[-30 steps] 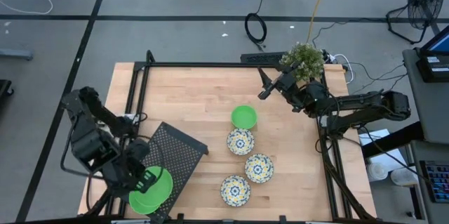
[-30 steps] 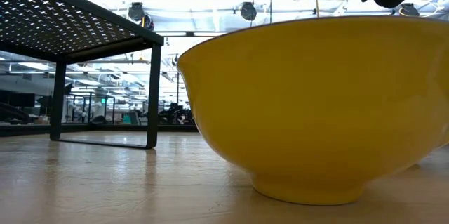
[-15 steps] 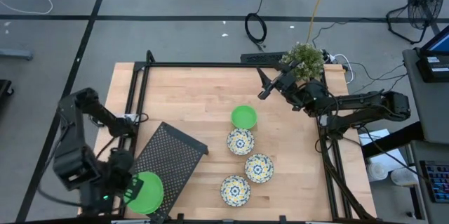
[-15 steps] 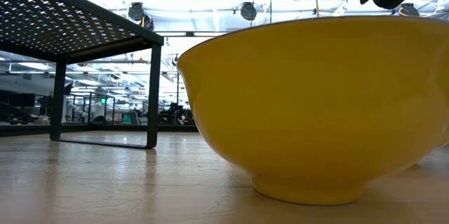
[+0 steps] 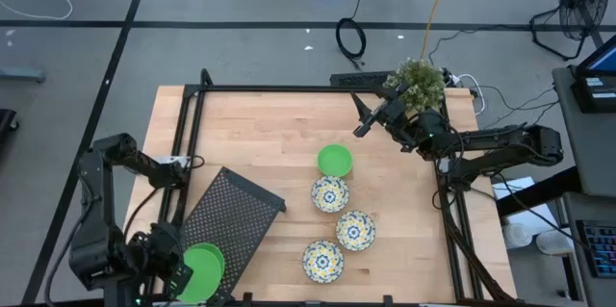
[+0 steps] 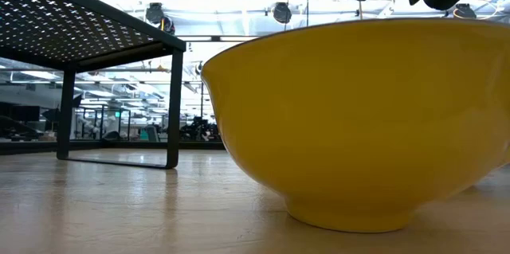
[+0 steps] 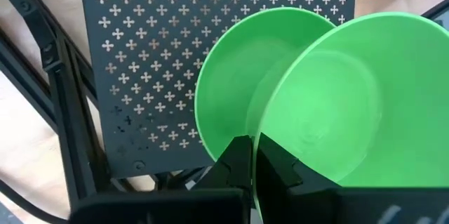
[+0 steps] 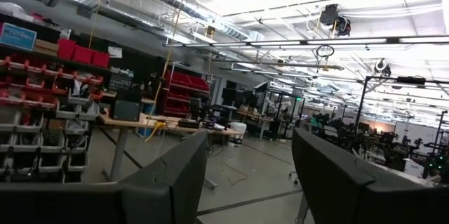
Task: Pick & Place Mini bowls
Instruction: Stack the bottom green bowl on the green bowl on the shelf
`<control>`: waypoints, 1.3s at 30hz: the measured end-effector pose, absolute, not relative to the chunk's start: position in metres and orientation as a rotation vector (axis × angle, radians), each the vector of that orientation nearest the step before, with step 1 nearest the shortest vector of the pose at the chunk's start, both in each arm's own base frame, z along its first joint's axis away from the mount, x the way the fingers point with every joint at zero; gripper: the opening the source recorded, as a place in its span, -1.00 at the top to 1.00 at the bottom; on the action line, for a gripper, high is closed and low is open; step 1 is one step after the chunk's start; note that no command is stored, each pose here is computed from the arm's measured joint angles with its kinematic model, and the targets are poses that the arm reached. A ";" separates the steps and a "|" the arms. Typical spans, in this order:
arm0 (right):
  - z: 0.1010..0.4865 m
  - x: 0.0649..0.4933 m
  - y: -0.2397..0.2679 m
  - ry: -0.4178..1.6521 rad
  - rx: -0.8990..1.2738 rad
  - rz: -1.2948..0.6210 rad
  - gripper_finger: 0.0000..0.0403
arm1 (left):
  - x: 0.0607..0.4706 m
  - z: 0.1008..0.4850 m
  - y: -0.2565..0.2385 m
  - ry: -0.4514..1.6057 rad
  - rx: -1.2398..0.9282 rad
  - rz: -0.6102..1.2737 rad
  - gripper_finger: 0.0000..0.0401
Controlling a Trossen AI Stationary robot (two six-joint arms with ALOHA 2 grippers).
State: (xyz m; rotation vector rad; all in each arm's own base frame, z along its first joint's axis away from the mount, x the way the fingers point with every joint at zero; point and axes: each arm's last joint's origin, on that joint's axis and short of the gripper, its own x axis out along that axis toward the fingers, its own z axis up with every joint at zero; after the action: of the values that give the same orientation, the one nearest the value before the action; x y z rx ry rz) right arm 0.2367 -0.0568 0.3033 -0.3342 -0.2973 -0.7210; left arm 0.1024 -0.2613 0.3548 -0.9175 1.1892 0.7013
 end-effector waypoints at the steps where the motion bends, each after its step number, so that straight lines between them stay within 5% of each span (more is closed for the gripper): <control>1: 0.303 0.237 -0.057 -0.299 -0.330 -0.720 0.03 | 0.103 0.354 -0.262 1.188 -0.914 0.704 0.99; 39: 0.303 0.237 -0.057 -0.301 -0.325 -0.716 0.03 | 0.119 0.341 -0.255 1.240 -0.882 0.786 0.97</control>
State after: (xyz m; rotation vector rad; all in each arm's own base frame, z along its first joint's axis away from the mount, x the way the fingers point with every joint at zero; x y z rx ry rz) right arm 0.2368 -0.0568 0.3032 -0.3246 -0.3010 -0.7165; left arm 0.1186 -0.2554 0.3406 -0.8823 1.2404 0.7857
